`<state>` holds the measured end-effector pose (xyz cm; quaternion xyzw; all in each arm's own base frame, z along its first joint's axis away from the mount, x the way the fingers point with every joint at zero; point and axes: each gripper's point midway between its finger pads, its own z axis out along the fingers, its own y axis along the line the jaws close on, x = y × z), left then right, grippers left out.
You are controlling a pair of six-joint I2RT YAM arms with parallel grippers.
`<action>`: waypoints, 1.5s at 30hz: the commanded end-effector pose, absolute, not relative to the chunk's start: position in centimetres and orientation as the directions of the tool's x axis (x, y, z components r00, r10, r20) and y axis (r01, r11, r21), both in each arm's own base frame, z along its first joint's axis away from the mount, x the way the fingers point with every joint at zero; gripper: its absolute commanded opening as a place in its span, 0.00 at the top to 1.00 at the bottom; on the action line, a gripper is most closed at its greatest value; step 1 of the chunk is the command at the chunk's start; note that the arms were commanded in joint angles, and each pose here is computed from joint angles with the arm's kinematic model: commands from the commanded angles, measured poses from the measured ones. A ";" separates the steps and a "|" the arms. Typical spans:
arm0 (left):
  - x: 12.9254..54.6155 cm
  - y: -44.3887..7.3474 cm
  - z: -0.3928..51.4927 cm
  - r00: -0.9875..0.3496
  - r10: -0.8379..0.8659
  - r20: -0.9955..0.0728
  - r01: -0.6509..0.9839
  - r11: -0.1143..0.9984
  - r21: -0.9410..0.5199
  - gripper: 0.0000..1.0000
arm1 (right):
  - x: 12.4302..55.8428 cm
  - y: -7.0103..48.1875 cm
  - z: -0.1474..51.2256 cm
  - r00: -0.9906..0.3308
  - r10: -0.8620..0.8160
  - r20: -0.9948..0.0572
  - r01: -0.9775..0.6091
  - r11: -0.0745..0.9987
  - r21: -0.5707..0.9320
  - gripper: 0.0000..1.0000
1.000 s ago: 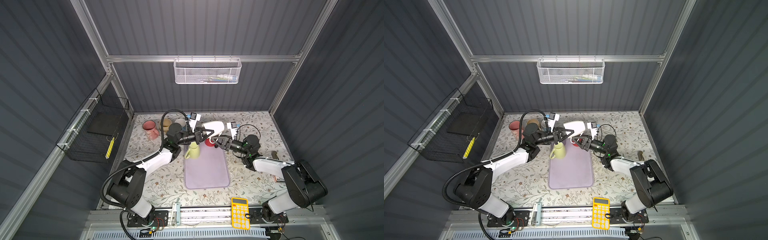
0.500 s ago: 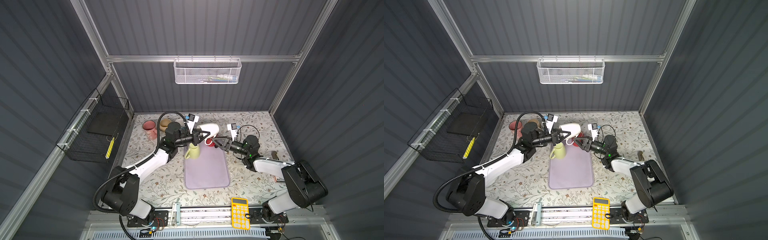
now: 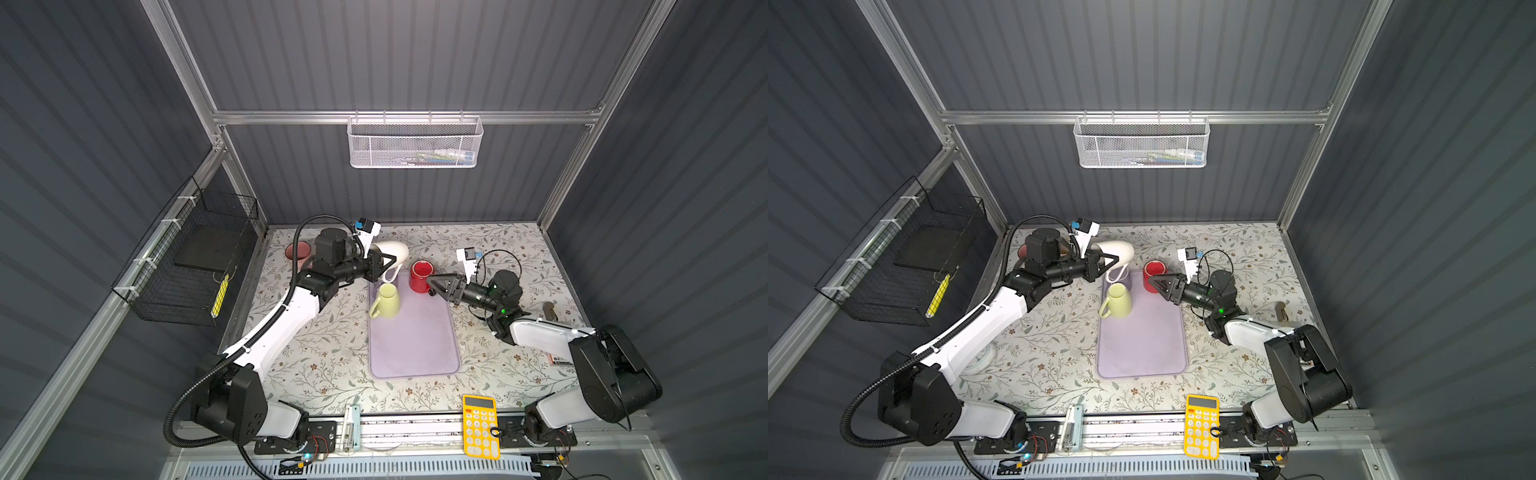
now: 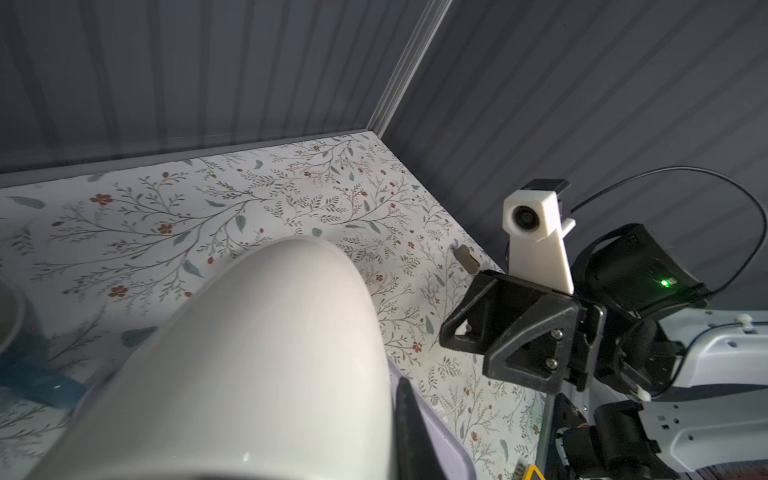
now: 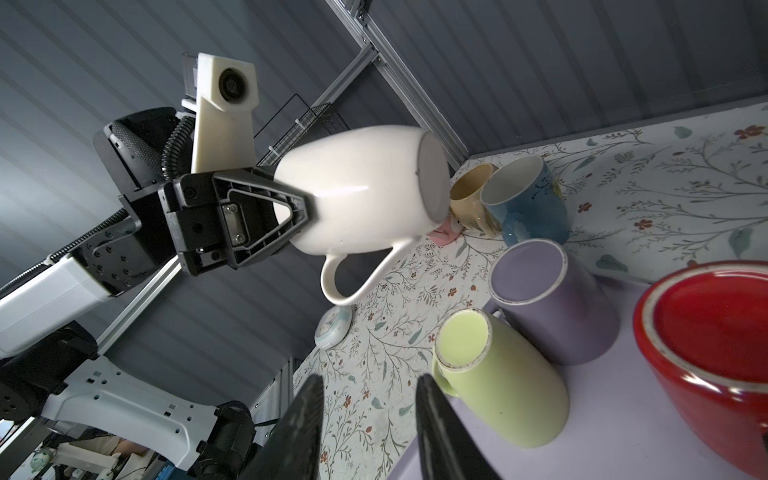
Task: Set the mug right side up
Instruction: 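Open the right gripper and pull it back while the left gripper carries the mug away, then lower the white mug upright beside the beige mug with the left gripper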
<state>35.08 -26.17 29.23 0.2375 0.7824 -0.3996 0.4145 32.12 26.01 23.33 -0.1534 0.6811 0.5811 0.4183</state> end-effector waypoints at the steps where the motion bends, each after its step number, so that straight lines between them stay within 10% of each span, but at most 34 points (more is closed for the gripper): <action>1: 35.0 -24.2 30.7 -0.506 0.125 -0.853 0.698 0.641 -0.320 1.00 | 32.0 25.7 22.9 -0.592 0.267 -0.760 -0.698 0.301 0.650 0.61; 45: 40.6 -11.7 18.6 -0.818 0.448 -0.361 0.474 0.880 0.020 1.00 | 33.4 22.7 18.4 -0.634 0.203 -0.746 -0.576 0.519 0.632 0.57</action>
